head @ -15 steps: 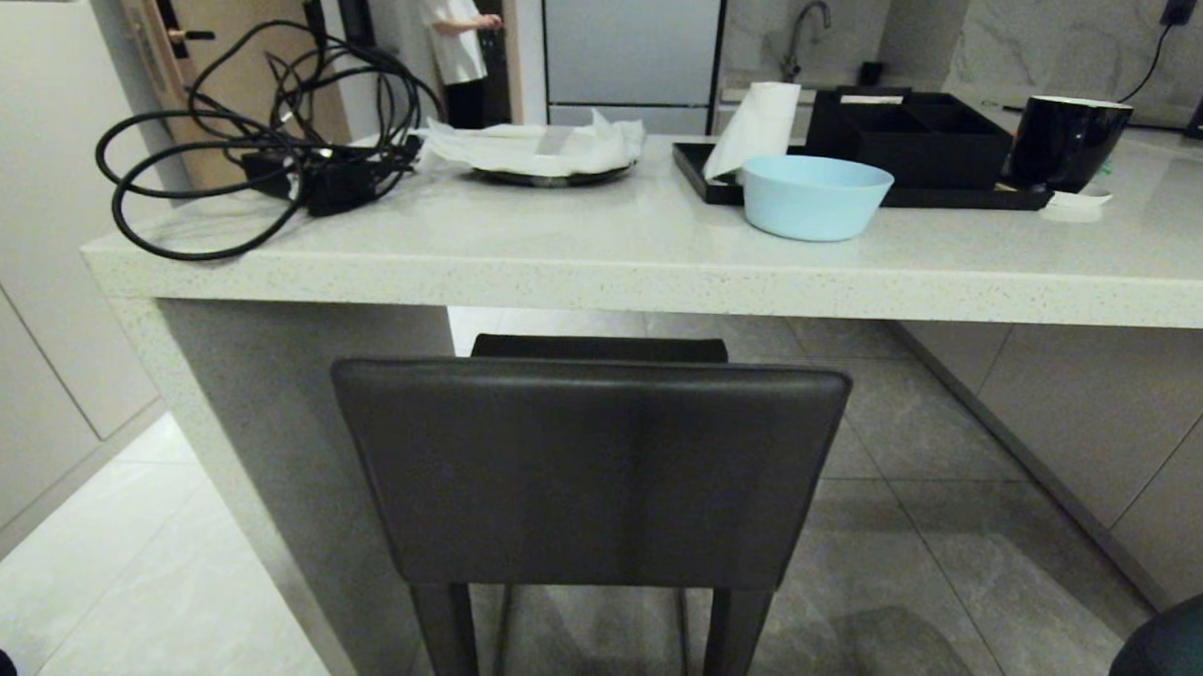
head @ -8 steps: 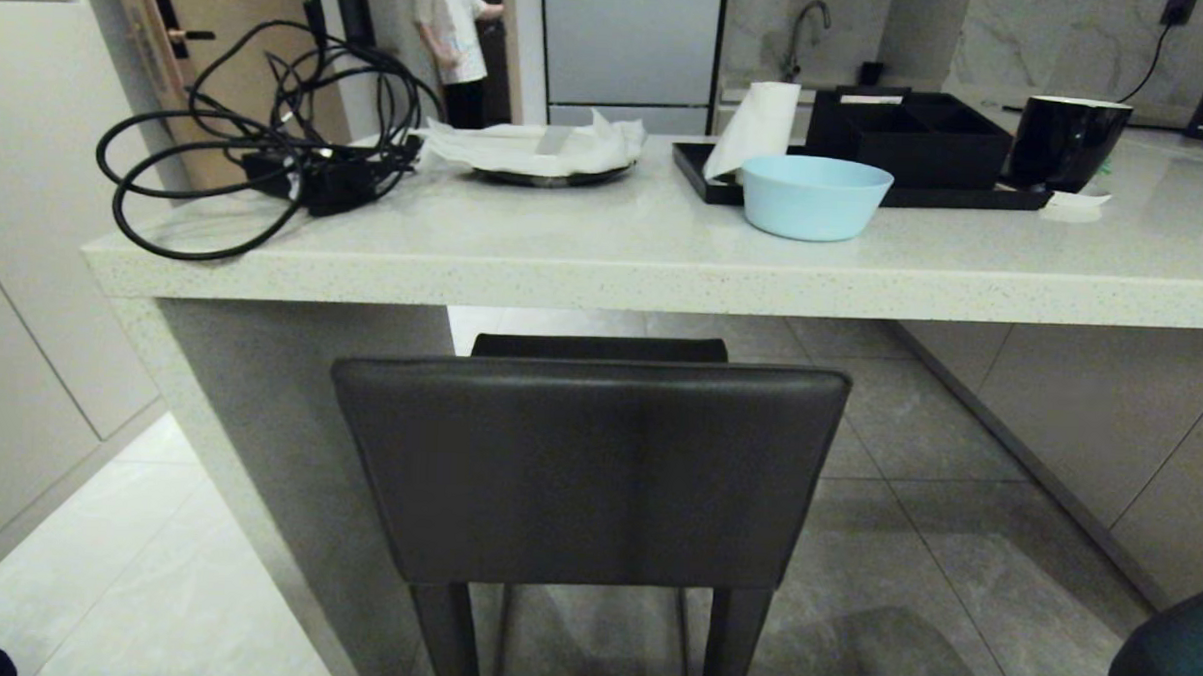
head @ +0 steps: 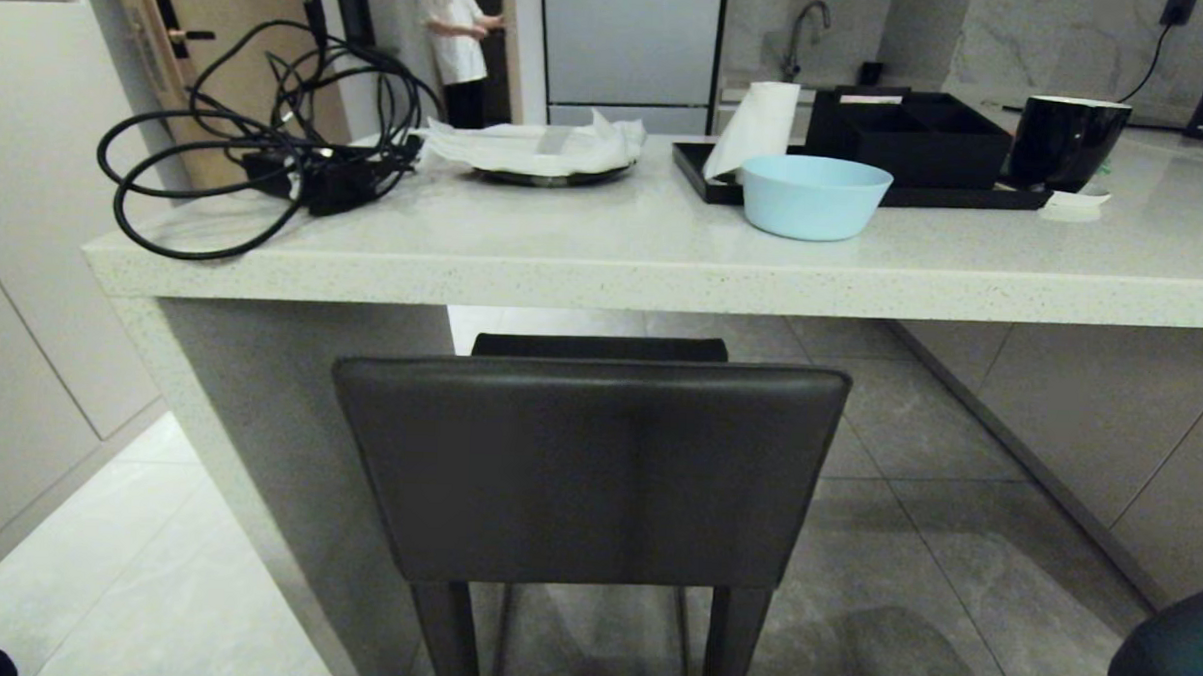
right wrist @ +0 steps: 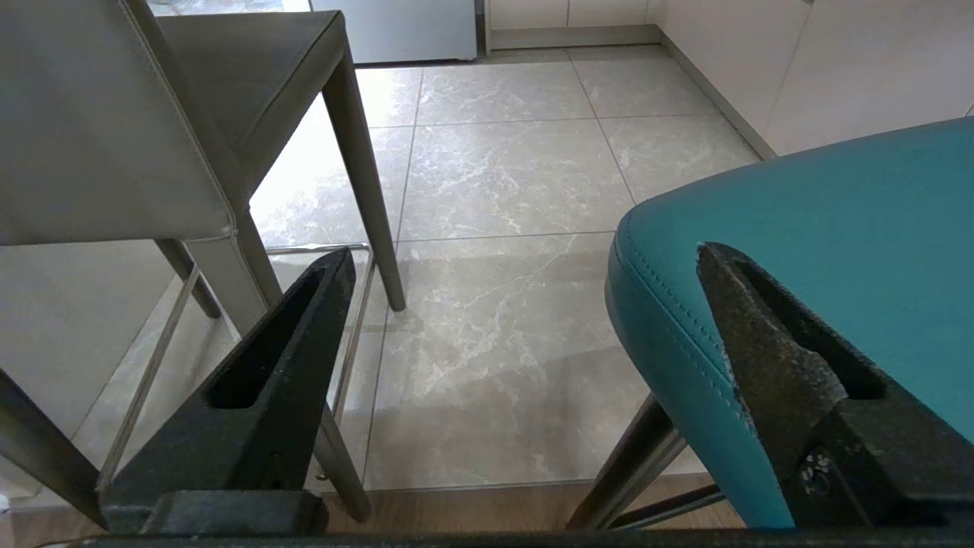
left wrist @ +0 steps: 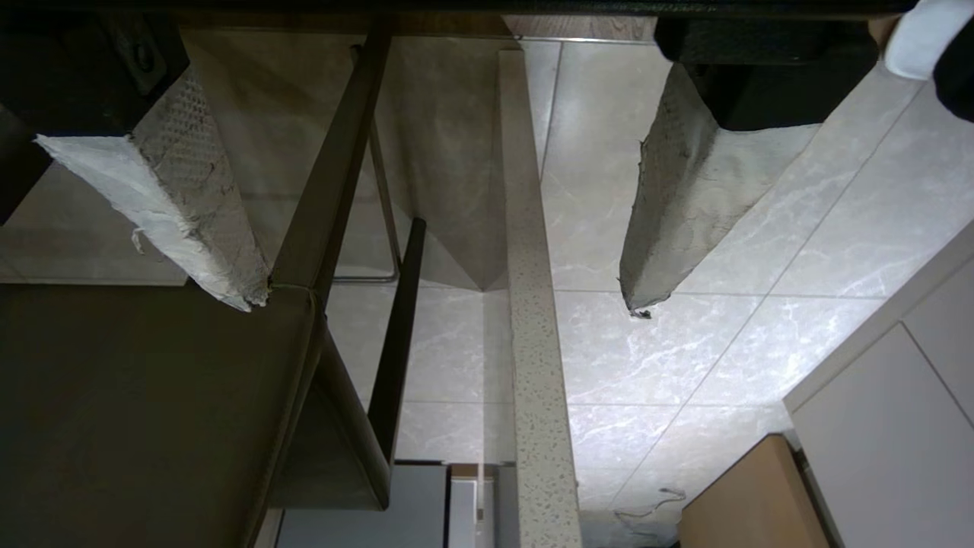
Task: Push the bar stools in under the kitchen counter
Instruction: Pull the gray chair out from under the dining table
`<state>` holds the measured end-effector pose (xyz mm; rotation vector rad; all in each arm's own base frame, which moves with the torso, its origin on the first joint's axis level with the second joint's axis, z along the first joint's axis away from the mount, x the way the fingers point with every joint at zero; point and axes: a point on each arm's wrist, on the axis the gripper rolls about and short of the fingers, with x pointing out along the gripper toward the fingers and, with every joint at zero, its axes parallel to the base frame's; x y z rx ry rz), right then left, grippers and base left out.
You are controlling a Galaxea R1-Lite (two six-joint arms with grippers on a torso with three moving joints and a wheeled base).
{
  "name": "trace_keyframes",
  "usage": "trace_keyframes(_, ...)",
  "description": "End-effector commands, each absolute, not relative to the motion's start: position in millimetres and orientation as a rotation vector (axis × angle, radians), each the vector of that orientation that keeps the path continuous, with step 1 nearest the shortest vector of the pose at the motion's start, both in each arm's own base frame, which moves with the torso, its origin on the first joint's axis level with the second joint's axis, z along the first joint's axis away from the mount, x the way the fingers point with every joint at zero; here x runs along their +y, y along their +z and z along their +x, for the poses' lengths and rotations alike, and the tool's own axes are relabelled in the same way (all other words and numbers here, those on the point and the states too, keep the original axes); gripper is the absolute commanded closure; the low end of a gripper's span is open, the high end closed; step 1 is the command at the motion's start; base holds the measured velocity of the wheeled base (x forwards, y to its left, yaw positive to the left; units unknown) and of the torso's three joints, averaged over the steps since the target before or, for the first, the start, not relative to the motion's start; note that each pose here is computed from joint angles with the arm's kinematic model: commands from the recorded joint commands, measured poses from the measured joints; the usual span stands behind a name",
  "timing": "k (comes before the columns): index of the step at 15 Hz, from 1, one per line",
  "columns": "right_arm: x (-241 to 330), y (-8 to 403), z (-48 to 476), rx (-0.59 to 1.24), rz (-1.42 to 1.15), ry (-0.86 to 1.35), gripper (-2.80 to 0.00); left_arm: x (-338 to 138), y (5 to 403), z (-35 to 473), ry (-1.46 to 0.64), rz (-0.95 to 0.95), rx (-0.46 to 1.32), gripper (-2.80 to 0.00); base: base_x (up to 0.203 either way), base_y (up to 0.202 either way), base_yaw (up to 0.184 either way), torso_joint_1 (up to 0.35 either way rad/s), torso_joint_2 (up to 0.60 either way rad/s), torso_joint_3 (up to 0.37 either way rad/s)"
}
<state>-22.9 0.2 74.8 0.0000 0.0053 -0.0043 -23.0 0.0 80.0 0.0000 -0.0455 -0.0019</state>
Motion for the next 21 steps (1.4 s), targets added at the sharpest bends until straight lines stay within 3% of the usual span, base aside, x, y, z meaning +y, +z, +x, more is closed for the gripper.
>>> trace_keyframes(1,0,75,-23,0.006,0.002,-0.003,-2.80,0,75,-22,-0.003,-0.002,-0.028,-2.80,0.000,0.000,0.000,0.000,0.00,0.000)
trace_keyframes(12,0,76,-23,0.000,-0.020,0.004,-2.80,0,76,-22,-0.004,0.012,-0.028,-2.80,0.000,0.000,0.000,0.000,0.00,0.000)
trace_keyframes(14,1,82,-25,-0.016,-0.018,0.010,-2.80,0,94,-27,-0.026,-0.002,-0.081,-2.80,0.000,0.000,0.000,0.000,0.00,0.000)
trace_keyframes(16,2,109,-25,-0.022,0.037,0.076,-2.80,-3,139,-31,-0.120,-0.051,-0.111,-2.80,0.000,0.000,0.000,0.000,0.00,0.000)
trace_keyframes(21,8,152,24,0.144,0.082,0.330,-2.80,-12,174,11,-0.590,-0.098,0.011,-2.80,0.000,0.000,0.000,0.000,0.00,0.000)
